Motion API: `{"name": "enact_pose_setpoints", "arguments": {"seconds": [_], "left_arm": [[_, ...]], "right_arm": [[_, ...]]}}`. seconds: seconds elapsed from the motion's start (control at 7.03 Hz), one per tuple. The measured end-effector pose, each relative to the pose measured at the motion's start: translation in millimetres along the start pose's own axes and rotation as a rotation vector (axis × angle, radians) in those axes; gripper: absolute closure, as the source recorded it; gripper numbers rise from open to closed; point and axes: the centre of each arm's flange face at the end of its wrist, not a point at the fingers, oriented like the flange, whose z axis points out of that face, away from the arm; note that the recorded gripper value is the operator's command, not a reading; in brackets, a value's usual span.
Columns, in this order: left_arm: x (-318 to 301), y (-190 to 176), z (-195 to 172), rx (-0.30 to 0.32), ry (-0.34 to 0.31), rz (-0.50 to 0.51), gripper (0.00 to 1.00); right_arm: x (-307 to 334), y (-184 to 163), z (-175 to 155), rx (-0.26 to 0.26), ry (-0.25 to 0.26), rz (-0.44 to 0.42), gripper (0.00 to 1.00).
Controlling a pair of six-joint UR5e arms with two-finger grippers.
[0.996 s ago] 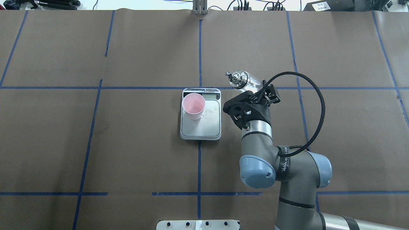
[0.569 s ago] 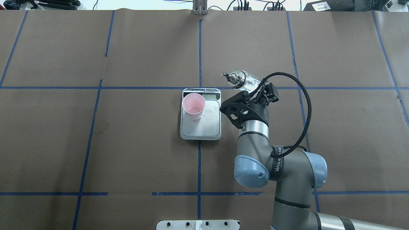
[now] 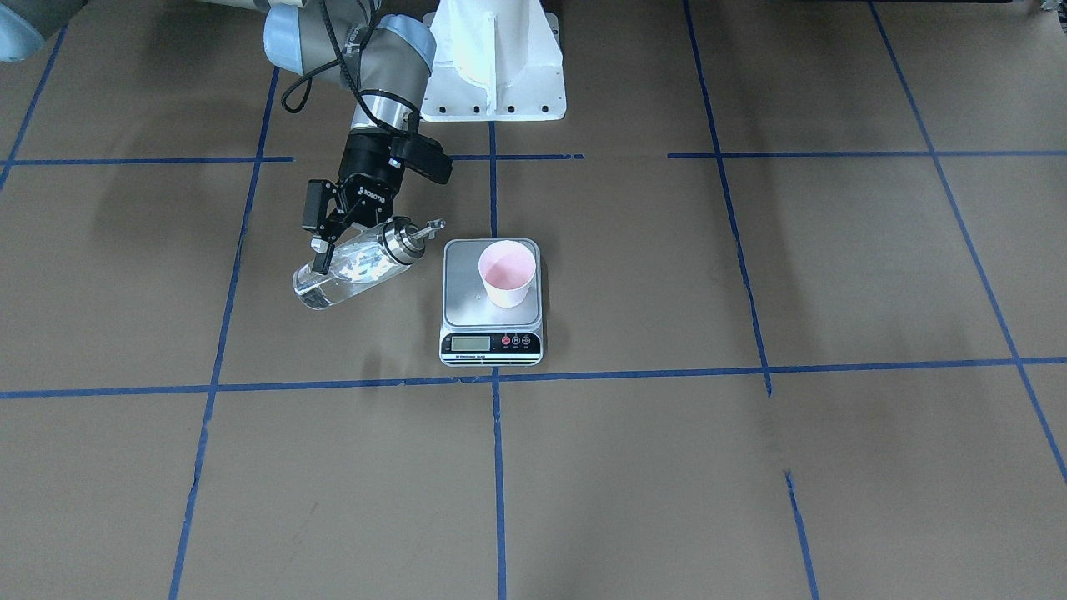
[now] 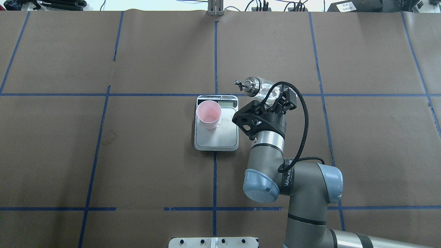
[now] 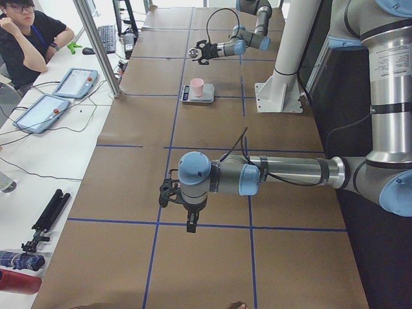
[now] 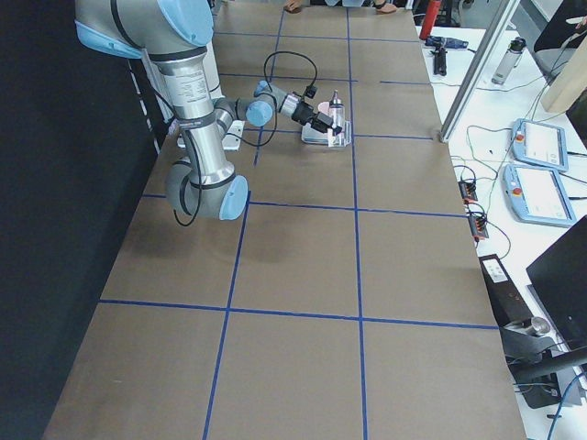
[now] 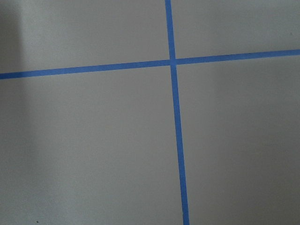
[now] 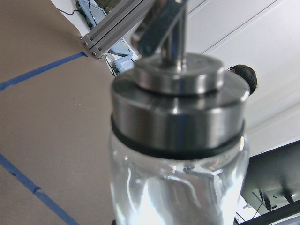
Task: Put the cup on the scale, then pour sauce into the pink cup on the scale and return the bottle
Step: 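Tilt the glass bottle with the right gripper over the pink cup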
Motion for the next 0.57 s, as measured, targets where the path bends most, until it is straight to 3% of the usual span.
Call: {"name": "enact_pose_setpoints", "arguments": {"seconds": [0.57], "left_arm": [[-1.8,0.6,1.9,-0.004,0.000,-0.004,0.00]], "right_arm": [[-16.9,7.0,12.8,0.062,0.114,-0.077,1.00]]}}
